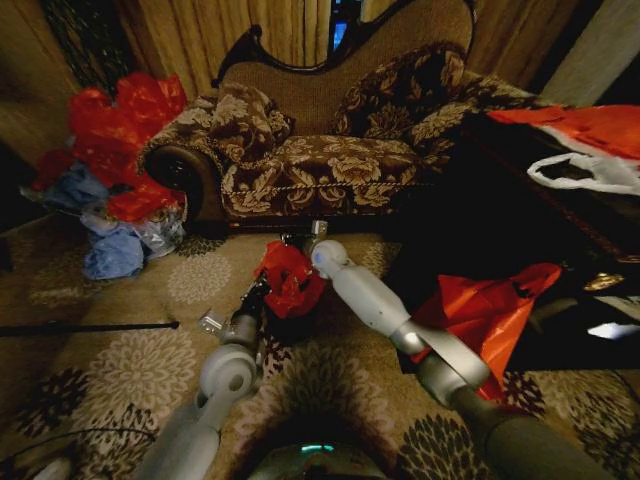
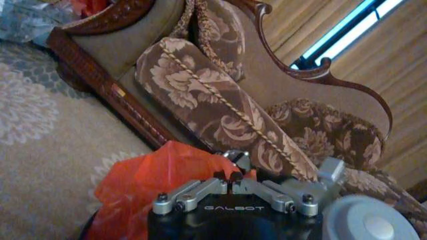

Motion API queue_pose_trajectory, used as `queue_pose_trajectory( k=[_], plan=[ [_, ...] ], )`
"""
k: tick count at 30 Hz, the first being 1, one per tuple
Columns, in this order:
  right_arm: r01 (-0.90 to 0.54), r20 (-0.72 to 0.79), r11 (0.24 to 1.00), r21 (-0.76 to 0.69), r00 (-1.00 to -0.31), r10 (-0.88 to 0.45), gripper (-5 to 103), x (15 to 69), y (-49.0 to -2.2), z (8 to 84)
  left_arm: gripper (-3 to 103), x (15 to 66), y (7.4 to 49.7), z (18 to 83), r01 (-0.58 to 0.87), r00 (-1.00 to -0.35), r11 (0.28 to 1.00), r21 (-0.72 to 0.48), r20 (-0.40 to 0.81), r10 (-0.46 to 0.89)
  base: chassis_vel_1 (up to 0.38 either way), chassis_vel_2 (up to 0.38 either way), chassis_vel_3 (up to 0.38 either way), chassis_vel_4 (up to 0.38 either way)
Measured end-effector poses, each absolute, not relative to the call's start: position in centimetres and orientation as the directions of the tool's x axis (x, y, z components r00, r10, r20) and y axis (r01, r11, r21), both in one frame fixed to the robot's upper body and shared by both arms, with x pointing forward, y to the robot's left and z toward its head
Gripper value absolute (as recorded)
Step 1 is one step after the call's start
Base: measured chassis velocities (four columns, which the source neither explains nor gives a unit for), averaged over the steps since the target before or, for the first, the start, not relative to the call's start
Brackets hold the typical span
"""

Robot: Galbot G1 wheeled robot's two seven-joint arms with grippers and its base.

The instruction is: Place a garbage bag over the trash bin.

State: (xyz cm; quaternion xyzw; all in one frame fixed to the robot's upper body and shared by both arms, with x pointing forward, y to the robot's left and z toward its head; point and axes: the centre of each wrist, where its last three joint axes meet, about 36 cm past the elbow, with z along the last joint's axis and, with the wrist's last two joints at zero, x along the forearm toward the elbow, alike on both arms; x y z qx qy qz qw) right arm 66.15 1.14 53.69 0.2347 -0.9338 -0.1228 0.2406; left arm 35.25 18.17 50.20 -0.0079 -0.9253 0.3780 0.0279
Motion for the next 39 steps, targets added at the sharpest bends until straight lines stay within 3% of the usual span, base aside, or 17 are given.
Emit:
queue_pose_trajectory(
  k=[4, 6, 7, 26, 39],
  plan=[
    [-0.345, 0.48, 0.882, 0.322, -0.744, -0.466, 9, 64.7, 1.3, 54.0, 0, 35.2, 18.2, 50.4, -0.001, -0.999, 0.714, -0.7, 0.038, 0.035, 0.0, 0.0, 0.0, 0.0],
    [-0.342, 0.505, 0.883, 0.321, -0.727, -0.465, 9, 64.0, 1.0, 53.8, 0, 35.3, 18.3, 50.5, 0.002, -0.999, 0.715, -0.699, 0.032, 0.035, 0.0, 0.0, 0.0, 0.0],
    [-0.351, 0.53, 0.881, 0.317, -0.705, -0.471, 3, 62.8, 0.6, 53.3, 0, 35.4, 18.3, 50.7, 0.007, -0.999, 0.716, -0.699, 0.025, 0.035, 0.0, 0.0, 0.0, 0.0],
    [-0.389, 0.635, 0.877, 0.282, -0.609, -0.475, 0, 59.1, 3.8, 45.7, 0, 35.6, 17.3, 51.1, 0.021, -0.999, 0.694, -0.72, 0.017, 0.048, 0.0, 0.0, 0.0, 0.0],
    [-0.36, 0.698, 0.899, 0.249, -0.576, -0.424, 0, 60.2, 5.1, 40.5, 0, 36.2, 17.0, 50.4, -0.007, -0.998, 0.692, -0.722, 0.045, 0.038, 0.0, 0.0, 0.0, 0.0]
  ],
)
